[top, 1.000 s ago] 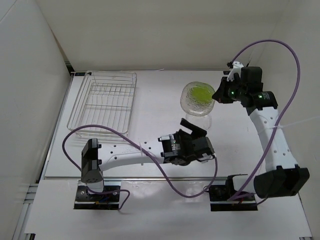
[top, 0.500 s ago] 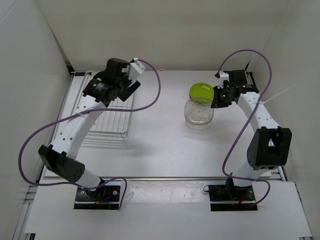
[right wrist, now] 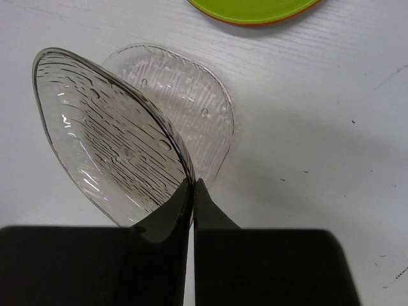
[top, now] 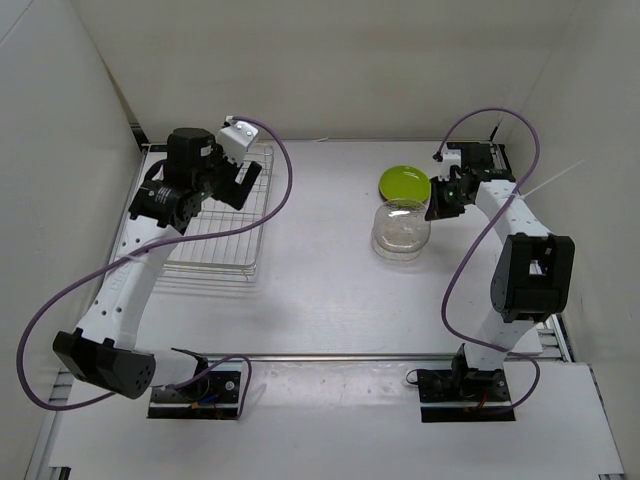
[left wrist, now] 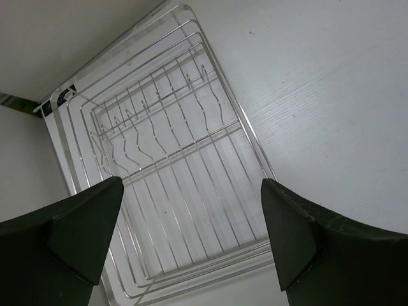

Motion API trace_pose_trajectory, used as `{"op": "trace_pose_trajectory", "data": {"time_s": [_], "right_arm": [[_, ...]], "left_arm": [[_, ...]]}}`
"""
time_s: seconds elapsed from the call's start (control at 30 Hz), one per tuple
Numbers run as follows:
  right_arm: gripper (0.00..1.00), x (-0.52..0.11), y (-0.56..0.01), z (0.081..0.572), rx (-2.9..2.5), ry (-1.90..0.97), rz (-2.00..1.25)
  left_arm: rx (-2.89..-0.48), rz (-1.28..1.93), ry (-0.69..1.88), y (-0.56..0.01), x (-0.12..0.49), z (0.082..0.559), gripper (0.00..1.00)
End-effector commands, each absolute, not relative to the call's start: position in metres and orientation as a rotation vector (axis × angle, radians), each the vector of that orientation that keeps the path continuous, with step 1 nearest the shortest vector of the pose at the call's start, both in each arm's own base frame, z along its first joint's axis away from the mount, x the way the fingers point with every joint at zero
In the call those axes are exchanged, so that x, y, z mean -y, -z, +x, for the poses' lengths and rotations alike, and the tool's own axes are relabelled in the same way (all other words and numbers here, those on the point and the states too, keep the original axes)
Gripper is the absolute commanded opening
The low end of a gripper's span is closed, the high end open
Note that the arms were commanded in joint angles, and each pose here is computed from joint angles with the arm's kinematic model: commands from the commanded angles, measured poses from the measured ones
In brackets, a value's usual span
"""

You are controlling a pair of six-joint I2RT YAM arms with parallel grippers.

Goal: Unload the plates from the dish rack

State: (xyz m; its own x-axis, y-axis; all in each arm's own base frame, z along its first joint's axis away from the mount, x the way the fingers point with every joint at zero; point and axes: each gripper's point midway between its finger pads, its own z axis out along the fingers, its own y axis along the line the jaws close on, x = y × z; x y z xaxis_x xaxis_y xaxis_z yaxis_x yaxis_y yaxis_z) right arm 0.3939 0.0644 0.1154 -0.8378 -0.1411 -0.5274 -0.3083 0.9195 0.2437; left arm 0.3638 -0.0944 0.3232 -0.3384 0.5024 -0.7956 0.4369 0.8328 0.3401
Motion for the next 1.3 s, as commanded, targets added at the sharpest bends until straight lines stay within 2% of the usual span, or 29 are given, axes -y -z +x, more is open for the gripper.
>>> {"op": "trace_pose_trajectory", "data": {"time_s": [0.0, 1.13, 1.27], "right_arm": [[0.00, -0.073, -0.126, 0.410, -2.490, -0.484, -0.326], [0.01, -0.066, -0.073, 0.406, -2.629, -0.466, -0.269], [0.04, -0.066, -0.069, 0.406, -2.638, -0.469, -0.267]], "left_arm": [[-1.926, 0.661, -0.008, -0.336, 0.100, 0.356, 1.00], [-1.920, 0.657, 0.050, -0.326, 0.100, 0.342, 1.00], [-1.918, 0.663, 0.059, -0.326, 0.101, 0.342, 1.00]]}}
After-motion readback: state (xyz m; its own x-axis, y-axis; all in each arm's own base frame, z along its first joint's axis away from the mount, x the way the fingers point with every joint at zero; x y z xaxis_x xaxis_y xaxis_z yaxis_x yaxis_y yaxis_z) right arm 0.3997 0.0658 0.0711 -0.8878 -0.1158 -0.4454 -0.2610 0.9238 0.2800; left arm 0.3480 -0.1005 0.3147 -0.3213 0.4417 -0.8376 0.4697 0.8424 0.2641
